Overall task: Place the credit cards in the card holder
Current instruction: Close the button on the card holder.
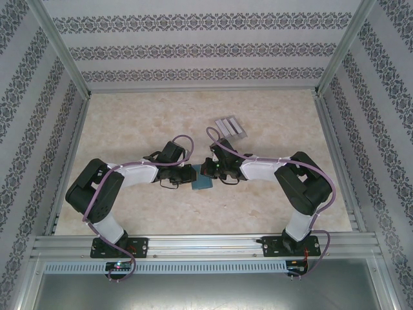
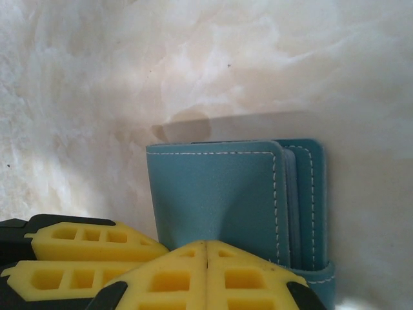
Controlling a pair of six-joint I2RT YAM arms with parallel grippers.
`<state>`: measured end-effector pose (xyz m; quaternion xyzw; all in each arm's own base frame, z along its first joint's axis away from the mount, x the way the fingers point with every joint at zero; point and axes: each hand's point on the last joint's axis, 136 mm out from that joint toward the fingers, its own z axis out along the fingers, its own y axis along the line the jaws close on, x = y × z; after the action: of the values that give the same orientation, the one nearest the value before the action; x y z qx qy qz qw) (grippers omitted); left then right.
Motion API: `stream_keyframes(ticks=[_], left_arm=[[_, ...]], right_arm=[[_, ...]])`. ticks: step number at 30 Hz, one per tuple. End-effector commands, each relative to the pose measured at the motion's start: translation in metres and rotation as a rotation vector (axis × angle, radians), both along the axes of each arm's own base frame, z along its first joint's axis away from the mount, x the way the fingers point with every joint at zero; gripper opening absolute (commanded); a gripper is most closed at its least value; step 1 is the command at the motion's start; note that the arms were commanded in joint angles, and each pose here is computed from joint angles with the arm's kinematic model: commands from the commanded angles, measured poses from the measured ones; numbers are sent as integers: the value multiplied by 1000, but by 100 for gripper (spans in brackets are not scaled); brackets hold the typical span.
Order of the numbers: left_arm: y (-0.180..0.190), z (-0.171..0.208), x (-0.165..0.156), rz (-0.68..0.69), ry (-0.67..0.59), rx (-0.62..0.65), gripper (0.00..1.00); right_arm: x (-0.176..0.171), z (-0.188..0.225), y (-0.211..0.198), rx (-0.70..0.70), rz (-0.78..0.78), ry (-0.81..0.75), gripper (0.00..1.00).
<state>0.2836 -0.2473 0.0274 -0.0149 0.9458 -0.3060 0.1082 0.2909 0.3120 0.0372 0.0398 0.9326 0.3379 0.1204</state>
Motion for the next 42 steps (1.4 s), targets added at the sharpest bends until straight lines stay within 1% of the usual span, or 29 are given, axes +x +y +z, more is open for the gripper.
stream_keyframes(ticks=[1, 7, 15, 21, 27, 30, 35, 38, 42], left_arm=[[9, -18, -4, 24, 49, 47, 17], [9, -19, -3, 23, 49, 51, 16], [12, -21, -4, 33, 53, 68, 16], [13, -27, -5, 51, 91, 57, 16], [22, -35, -5, 99, 124, 49, 14], [25, -36, -4, 116, 128, 43, 14], [24, -37, -3, 126, 142, 27, 14], [26, -38, -2, 137, 149, 26, 14], [28, -41, -2, 144, 163, 29, 14]], right_arm=[[-10, -9, 6, -29, 38, 23, 0], [-15, -14, 10, -40, 51, 33, 0], [-30, -32, -4, -152, 64, 6, 0], [-47, -50, -12, -253, 125, -63, 0], [-58, -59, -18, -245, 166, -116, 0], [-63, -69, -19, -262, 235, -146, 0], [-75, -91, -15, -260, 364, -240, 0], [-79, -92, -25, -326, 380, -338, 0], [-85, -95, -32, -310, 385, -360, 0]])
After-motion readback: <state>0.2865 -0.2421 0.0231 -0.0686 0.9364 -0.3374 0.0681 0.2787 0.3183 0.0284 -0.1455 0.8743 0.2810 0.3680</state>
